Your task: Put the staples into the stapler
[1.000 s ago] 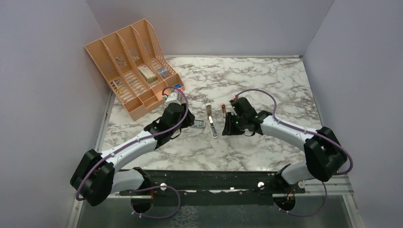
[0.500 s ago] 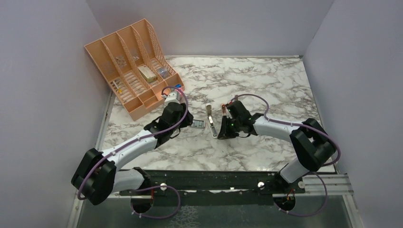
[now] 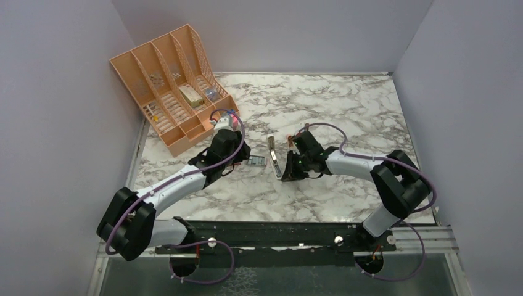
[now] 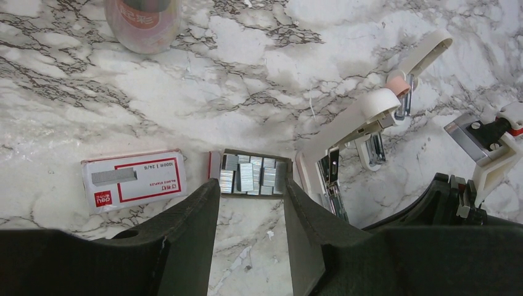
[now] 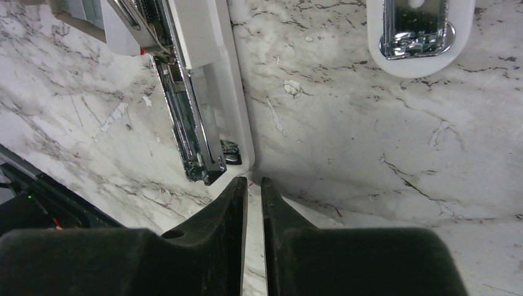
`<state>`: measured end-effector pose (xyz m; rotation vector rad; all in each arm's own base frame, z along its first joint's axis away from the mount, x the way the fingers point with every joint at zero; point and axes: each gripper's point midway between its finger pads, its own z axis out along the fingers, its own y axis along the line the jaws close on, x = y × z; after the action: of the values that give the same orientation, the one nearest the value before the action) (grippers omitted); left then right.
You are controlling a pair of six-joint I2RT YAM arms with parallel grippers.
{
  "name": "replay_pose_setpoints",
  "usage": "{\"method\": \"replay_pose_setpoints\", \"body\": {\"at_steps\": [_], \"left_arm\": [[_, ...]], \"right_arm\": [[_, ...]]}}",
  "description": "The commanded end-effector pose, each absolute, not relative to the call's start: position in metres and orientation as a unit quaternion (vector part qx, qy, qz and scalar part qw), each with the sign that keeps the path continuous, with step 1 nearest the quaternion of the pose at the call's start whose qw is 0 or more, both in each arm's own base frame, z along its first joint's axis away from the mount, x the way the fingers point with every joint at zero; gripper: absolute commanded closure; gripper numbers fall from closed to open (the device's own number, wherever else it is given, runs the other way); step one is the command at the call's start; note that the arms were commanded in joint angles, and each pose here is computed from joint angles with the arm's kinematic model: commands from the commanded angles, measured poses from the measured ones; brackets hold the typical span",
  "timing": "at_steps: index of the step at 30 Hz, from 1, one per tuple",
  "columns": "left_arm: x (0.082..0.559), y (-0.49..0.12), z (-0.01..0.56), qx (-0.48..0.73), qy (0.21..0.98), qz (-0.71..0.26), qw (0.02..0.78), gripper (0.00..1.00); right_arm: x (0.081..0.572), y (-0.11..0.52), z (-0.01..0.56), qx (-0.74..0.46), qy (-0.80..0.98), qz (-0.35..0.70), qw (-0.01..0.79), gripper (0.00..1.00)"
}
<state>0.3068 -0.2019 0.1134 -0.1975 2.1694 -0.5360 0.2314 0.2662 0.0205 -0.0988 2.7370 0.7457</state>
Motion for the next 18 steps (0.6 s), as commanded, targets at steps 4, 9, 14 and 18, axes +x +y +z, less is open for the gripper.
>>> {"method": "replay_pose_setpoints", "body": {"at_steps": [4,9,14,18], "left_arm": [[0.314,-0.205,0.128,-0.075,0.86,-0.23,0.449,0.56],[0.312,-0.201,0.131,-0.081,0.858,-0.23,0.451,0.55],[0.311,-0.197,0.135,-0.084,0.855,-0.229,0.457,0.55],[0.309,-0.194,0.135,-0.085,0.856,-0.225,0.458,0.55]], "right_arm": [[0.239,0.278,0.024,-0.037,0.95,0.27,0.156,0.81],[0.245,0.282,0.023,-0.027,0.948,0.273,0.162,0.81],[0.258,0.283,0.021,-0.017,0.95,0.257,0.176,0.81],[0.269,0.282,0.022,-0.012,0.951,0.243,0.189,0.81]]}}
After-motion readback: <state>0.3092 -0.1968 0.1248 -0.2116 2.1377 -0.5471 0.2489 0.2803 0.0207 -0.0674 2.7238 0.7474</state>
